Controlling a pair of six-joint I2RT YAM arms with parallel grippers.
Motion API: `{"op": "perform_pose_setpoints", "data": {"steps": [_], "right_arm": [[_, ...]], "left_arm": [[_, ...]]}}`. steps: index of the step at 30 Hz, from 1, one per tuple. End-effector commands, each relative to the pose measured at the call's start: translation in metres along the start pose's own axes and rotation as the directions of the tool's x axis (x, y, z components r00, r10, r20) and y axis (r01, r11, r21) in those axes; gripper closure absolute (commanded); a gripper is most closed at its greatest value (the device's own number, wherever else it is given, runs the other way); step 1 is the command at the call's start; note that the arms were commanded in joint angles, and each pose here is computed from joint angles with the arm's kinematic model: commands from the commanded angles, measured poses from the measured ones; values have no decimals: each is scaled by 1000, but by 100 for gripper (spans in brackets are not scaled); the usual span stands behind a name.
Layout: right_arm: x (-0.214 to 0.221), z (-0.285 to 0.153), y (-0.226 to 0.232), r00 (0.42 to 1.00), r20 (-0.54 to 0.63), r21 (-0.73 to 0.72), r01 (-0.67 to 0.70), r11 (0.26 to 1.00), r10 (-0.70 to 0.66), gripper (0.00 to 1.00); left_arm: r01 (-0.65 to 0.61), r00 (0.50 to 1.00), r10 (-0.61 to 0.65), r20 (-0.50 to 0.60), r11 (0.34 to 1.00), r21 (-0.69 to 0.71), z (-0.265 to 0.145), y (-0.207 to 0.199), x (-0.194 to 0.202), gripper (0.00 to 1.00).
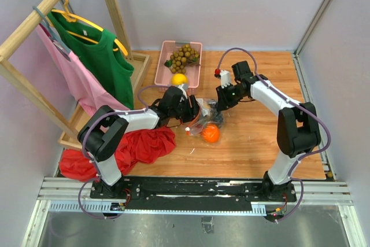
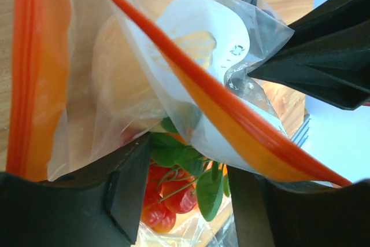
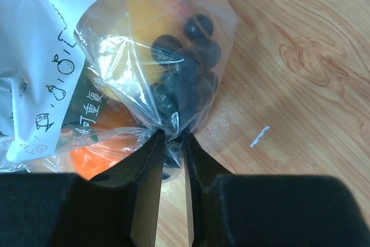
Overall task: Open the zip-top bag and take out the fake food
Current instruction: Pick up the fake fruit from the zipper food storage bag.
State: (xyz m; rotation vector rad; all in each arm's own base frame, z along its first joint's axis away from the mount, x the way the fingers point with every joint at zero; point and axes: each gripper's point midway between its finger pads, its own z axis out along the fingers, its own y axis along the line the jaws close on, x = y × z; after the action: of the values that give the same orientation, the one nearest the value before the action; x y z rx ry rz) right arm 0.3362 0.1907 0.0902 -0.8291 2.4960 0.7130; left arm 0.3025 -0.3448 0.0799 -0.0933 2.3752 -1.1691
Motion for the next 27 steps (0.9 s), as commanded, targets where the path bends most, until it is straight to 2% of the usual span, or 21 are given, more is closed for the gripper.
{"op": "perform_pose_setpoints", "data": {"steps": [1,3,6,9,12,18,27], "right_arm": [[-1,-1,19,1000,15,-56,-5,998,5,79],[0,-1,19,1000,13,-55,-4,998,4,80],[1,-2,16,1000,12,-40,4,999,-3,79],[1,-5,14,1000,16,-19,19,1000,-19,80],[0,-9,13,999,25,-1,40,999,-40,81],[-1,-16,7,996,36,47,74,996,-76,84],[2,-19,2,995,35,80,93,992,-96,85]], "left_arm": [[-37,999,36,-20,998,-59,9,7,1,46],[-39,999,39,-23,998,-42,10,2,0,57],[-47,999,46,-20,999,-26,10,-4,-3,81],[-60,998,60,6,998,-25,2,-11,-10,95],[-77,996,78,47,997,-16,-9,-21,-19,100],[-80,988,74,134,996,38,-35,-38,-29,100],[-70,984,65,168,997,20,-61,-29,-21,100]]}}
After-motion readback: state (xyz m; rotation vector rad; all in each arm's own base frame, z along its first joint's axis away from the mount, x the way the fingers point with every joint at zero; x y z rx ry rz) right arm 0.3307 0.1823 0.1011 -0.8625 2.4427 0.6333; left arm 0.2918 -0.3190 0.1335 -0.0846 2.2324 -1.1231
